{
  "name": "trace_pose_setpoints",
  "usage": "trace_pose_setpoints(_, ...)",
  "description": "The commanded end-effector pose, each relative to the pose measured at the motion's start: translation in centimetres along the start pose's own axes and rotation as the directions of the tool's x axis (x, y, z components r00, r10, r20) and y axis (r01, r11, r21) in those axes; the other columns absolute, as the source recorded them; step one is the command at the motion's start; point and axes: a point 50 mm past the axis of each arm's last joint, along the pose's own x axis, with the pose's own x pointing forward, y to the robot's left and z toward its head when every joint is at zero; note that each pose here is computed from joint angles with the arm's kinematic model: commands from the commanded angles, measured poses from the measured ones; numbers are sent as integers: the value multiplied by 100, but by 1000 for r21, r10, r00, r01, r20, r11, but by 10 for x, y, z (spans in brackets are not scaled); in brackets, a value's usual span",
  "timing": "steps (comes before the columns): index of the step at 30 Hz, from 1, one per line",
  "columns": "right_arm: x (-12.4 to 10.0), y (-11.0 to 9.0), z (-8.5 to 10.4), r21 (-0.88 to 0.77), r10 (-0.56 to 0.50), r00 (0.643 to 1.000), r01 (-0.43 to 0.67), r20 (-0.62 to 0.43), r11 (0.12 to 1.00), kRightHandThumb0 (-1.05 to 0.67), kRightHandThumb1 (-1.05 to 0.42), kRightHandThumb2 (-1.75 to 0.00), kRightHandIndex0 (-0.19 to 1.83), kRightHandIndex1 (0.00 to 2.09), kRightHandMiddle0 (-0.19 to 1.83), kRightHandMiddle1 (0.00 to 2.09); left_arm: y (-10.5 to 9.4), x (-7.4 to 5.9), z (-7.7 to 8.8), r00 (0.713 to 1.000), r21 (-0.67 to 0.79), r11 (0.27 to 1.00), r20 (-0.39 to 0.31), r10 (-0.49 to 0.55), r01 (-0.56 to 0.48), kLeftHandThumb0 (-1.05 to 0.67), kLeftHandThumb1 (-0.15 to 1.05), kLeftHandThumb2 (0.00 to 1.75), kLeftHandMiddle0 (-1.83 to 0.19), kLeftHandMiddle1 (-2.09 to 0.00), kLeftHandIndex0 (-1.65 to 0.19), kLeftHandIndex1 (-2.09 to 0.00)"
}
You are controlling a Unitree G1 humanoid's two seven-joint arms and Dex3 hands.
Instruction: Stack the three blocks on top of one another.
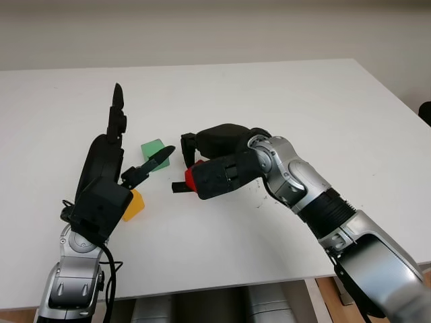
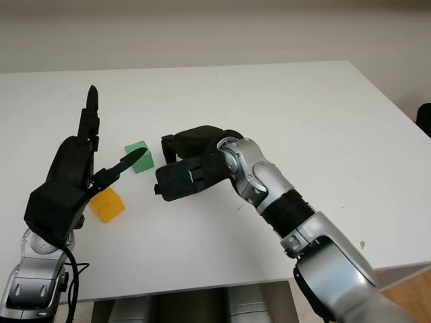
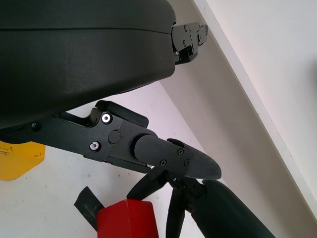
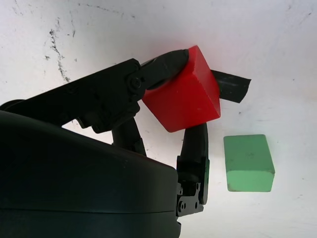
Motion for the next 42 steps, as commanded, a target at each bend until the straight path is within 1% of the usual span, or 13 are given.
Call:
trace_pose_setpoints(1, -3, -4, 1, 18, -20, 1000, 20, 9, 1000, -39, -88, -5, 29, 196, 24, 162, -1, 3, 4, 1000, -8, 1000, 22, 6, -6, -61, 105, 6, 19, 0, 19, 0)
trace_pose_setpoints(5, -6, -4, -2, 23, -13, 1000, 13, 22, 1000, -39, -88, -5, 30, 195, 32, 160, -1, 2, 5, 1000, -6, 1000, 20, 9, -9, -61, 105, 6, 19, 0, 19, 0)
trace_pose_setpoints(7, -9, -7, -3, 12, -7, 1000, 7, 27, 1000, -46, -89, -5, 22, 204, 27, 162, -1, 2, 5, 1000, -1, 1000, 22, 10, -10, -61, 105, 6, 19, 0, 19, 0)
trace_pose_setpoints(8, -11, -9, -4, 5, -3, 1000, 3, 24, 1000, -53, -88, -5, 17, 207, 11, 152, -1, 1, 5, 1000, 0, 1000, 24, 10, -10, -61, 105, 6, 19, 0, 19, 0)
trace_pose_setpoints(9, -14, -12, -5, 0, -3, 1000, 3, 21, 1000, -59, -89, -5, -4, 184, 1, 120, 0, 1, 5, 1000, 1, 1000, 25, 11, -11, -61, 105, 6, 19, 0, 19, 0)
trace_pose_setpoints(11, -22, -18, -12, 17, -46, 999, 45, 27, 999, -66, -88, -5, -16, 145, 2, 57, 1, 0, 5, 1000, 2, 1000, 19, 16, -16, -62, 105, 7, 19, 0, 19, 0)
trace_pose_setpoints(12, -24, -20, -14, 26, -64, 997, 63, 31, 998, -67, -88, -5, -18, 134, 5, 38, 1, 0, 4, 1000, 2, 1000, 17, 18, -18, -62, 105, 7, 19, 0, 19, 0)
trace_pose_setpoints(13, -28, -23, -16, 47, -90, 995, 89, 32, 995, -67, -87, -5, -18, 128, 7, 28, 2, 0, 4, 1000, 6, 1000, 16, 21, -21, -62, 105, 7, 19, 0, 19, 0)
trace_pose_setpoints(15, -36, -30, -21, 61, -143, 989, 141, 28, 988, -68, -90, -5, -9, 55, 4, 12, 3, -1, 4, 1000, 13, 999, 13, 29, -29, -62, 105, 7, 19, 0, 19, 0)
trace_pose_setpoints(18, -45, -39, -28, 66, -220, 975, 220, 4, 973, -70, -91, -5, -6, 19, -1, 5, 4, -1, 4, 999, 23, 999, 8, 38, -38, -64, 105, 8, 19, -1, 19, -1)
trace_pose_setpoints(30, -73, -50, -53, 237, -351, 936, 345, -20, 908, -73, -94, -6, -19, 0, -19, 0, 7, -4, 6, 998, 50, 997, 29, 53, -55, -63, 105, 8, 19, -5, 19, -4)
trace_pose_setpoints(37, -92, -37, -72, 564, -575, 818, 483, -17, 670, -69, -101, -8, -15, 3, -9, 6, 18, -20, 16, 995, 213, 972, 26, 92, -95, -68, 105, 7, 4, -10, 6, -10)
trace_pose_setpoints(42, -100, -23, -88, 736, -619, 779, 476, -99, 482, -60, -102, -6, -9, 6, -5, 8, 31, -43, 26, 999, 345, 938, -12, 33, -27, -71, 103, 6, 0, -10, 0, -12)
